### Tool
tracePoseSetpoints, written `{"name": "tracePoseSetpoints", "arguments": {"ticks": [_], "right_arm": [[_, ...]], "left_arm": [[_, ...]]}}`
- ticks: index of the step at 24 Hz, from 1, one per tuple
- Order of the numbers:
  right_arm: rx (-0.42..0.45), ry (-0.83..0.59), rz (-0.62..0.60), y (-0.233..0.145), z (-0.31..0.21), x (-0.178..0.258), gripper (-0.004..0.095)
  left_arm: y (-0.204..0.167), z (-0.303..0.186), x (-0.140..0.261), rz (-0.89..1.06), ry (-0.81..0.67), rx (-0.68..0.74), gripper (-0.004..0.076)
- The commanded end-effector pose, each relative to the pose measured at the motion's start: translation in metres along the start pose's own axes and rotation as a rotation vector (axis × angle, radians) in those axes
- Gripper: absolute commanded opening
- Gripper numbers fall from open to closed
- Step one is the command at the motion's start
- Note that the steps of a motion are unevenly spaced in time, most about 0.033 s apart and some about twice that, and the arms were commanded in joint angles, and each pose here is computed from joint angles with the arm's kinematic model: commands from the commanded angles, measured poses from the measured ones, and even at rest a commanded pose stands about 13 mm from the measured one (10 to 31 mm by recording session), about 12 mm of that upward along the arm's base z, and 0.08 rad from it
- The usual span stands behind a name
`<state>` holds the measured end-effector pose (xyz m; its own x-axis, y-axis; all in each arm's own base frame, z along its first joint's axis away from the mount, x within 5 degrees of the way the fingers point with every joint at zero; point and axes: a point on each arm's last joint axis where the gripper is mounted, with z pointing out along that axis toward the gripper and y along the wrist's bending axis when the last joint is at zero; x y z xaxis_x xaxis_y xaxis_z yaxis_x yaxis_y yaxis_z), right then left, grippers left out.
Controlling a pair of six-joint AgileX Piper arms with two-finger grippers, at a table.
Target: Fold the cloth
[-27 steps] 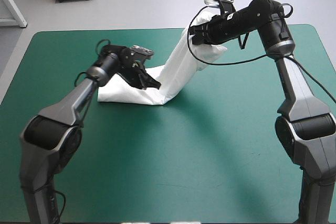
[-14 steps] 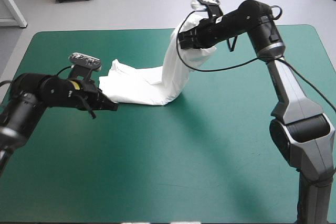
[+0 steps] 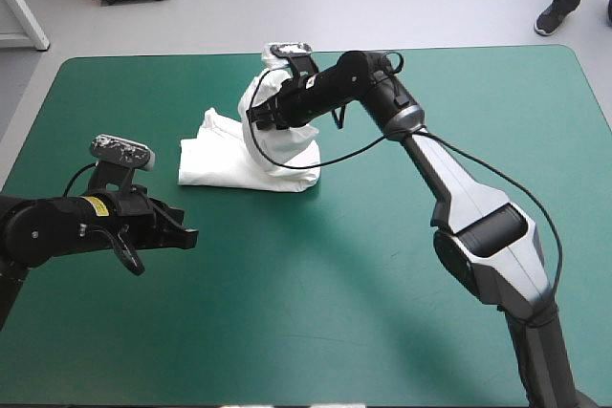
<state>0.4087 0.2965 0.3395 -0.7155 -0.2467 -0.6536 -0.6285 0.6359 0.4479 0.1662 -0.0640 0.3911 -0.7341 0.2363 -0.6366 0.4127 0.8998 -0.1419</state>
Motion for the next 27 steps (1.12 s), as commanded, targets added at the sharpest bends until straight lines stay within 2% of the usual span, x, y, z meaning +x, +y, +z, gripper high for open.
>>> {"name": "tracePoseSetpoints", "arguments": {"ticks": [1,3,5,6,7,10,12,20,24,27], "right_arm": [[-0.058,-0.165,-0.027,0.025,-0.012,-0.018,-0.0016],[-0.065,-0.19,-0.01,0.023,0.007,-0.016,-0.0014],[-0.117,-0.218,-0.004,0.025,0.016,-0.016,-0.0008],[-0.153,-0.242,-0.024,0.03,0.019,-0.017,0.0026],[-0.174,-0.262,-0.038,0.035,0.02,-0.018,0.0076],[-0.207,-0.271,-0.025,0.039,0.019,-0.018,0.0345],[-0.217,-0.248,-0.019,0.04,0.02,-0.016,0.0422],[-0.248,-0.223,-0.024,0.045,0.017,-0.015,0.0423],[-0.217,-0.17,-0.078,0.046,0.009,-0.015,0.0423],[-0.145,-0.104,-0.093,0.041,0.003,-0.013,0.0425]], "left_arm": [[-0.009,-0.011,-0.007,-0.029,-0.083,0.071,-0.0022],[-0.012,-0.011,-0.007,-0.044,-0.08,0.104,-0.0022],[-0.013,-0.011,-0.007,-0.049,-0.08,0.117,-0.0022],[-0.013,-0.011,-0.007,-0.05,-0.077,0.12,-0.0022],[-0.013,-0.011,-0.006,-0.05,-0.072,0.121,-0.0022],[-0.013,-0.011,-0.006,-0.05,-0.073,0.121,-0.0022],[-0.013,-0.011,-0.006,-0.05,-0.073,0.121,-0.0022],[-0.013,-0.011,-0.006,-0.05,-0.073,0.121,-0.0022],[-0.013,-0.011,-0.006,-0.05,-0.073,0.121,-0.0022],[-0.013,-0.011,-0.006,-0.05,-0.073,0.121,-0.0022]]}}
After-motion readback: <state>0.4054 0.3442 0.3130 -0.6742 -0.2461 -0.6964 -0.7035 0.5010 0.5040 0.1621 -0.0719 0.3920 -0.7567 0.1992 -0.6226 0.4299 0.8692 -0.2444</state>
